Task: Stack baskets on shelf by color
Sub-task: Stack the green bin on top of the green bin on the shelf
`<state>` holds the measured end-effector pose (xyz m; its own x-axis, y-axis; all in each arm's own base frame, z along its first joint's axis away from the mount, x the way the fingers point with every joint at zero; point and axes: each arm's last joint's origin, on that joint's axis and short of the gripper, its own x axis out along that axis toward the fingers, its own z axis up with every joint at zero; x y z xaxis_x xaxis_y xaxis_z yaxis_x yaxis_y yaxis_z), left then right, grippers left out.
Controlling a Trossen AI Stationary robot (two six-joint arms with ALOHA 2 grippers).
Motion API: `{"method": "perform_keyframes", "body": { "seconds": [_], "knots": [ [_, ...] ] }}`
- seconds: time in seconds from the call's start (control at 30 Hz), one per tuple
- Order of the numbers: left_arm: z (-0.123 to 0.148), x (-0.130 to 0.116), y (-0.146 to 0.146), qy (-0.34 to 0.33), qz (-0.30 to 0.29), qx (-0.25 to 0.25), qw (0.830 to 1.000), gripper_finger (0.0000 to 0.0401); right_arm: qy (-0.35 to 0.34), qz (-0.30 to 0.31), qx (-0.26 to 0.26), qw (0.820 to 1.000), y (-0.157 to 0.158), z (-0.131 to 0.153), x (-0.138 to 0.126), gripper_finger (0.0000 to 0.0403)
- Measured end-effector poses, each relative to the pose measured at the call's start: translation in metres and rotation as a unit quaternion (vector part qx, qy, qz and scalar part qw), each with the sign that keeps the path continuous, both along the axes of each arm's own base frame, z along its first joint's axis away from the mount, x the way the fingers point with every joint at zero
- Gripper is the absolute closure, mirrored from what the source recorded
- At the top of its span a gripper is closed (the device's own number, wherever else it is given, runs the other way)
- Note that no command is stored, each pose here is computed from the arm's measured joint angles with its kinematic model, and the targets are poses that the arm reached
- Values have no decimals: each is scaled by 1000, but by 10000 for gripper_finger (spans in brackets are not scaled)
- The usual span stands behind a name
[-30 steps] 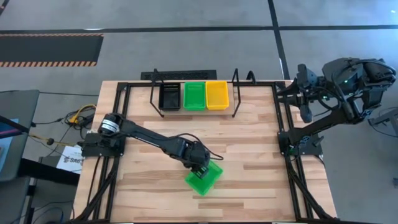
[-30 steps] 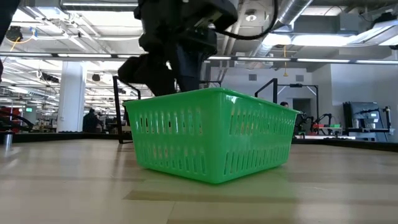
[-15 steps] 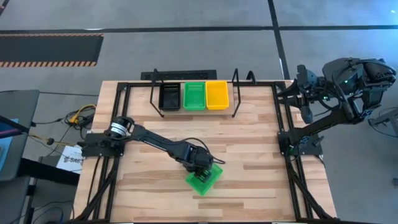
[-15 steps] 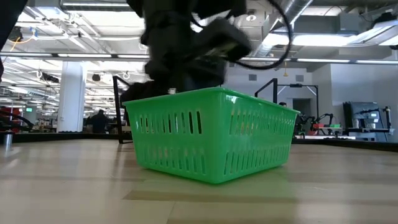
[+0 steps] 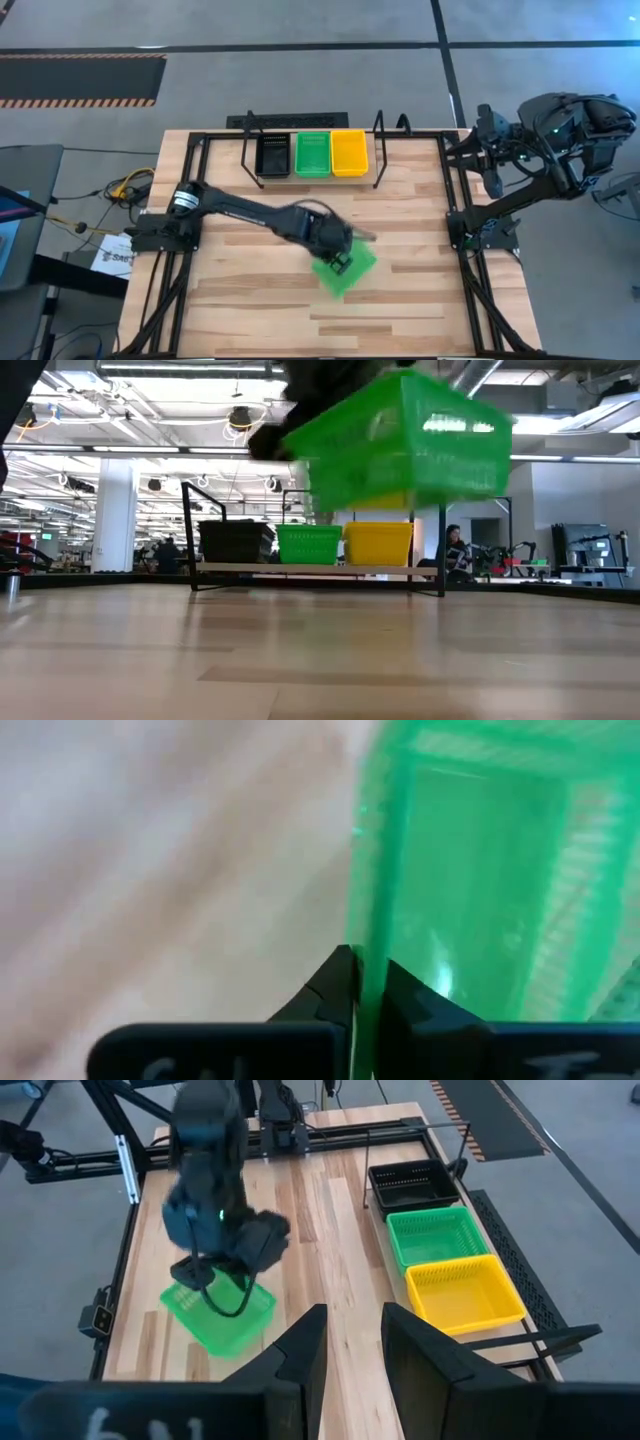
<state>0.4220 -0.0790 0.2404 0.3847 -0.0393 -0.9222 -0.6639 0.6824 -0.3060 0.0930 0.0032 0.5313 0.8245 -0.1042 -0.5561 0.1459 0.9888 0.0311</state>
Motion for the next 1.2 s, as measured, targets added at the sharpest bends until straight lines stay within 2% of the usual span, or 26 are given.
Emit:
{"method": "perform_keyframes", "body": {
  "seconds": [0.1,0.17,0.23,0.3,0.4,0.47,0.67,0.8,0.97,1.2],
  "knots": [
    [42,-4,18,0,26,81,996,401,1,0,0,1000,0,0,1,285],
    [69,-5,33,-15,53,132,990,401,2,0,0,1000,0,0,2,285],
    [91,-13,52,1,76,178,981,401,2,0,0,1000,0,0,1,285],
    [109,-16,76,-12,112,196,974,401,2,0,0,1000,0,0,1,285],
    [127,-27,117,5,145,204,968,401,2,0,0,1000,0,0,1,285],
    [132,-30,142,2,167,194,967,401,2,-1,0,1000,0,0,1,285],
    [131,-49,214,16,206,111,972,401,1,-2,-2,1000,0,0,1,285],
    [124,-63,251,20,240,62,968,401,1,-2,-2,1000,0,0,1,285],
    [116,-73,274,21,281,21,959,401,2,-2,-3,1000,0,0,1,285],
    [87,-63,281,15,295,-8,955,401,2,-2,-3,1000,0,0,1,285]
  ]
}}
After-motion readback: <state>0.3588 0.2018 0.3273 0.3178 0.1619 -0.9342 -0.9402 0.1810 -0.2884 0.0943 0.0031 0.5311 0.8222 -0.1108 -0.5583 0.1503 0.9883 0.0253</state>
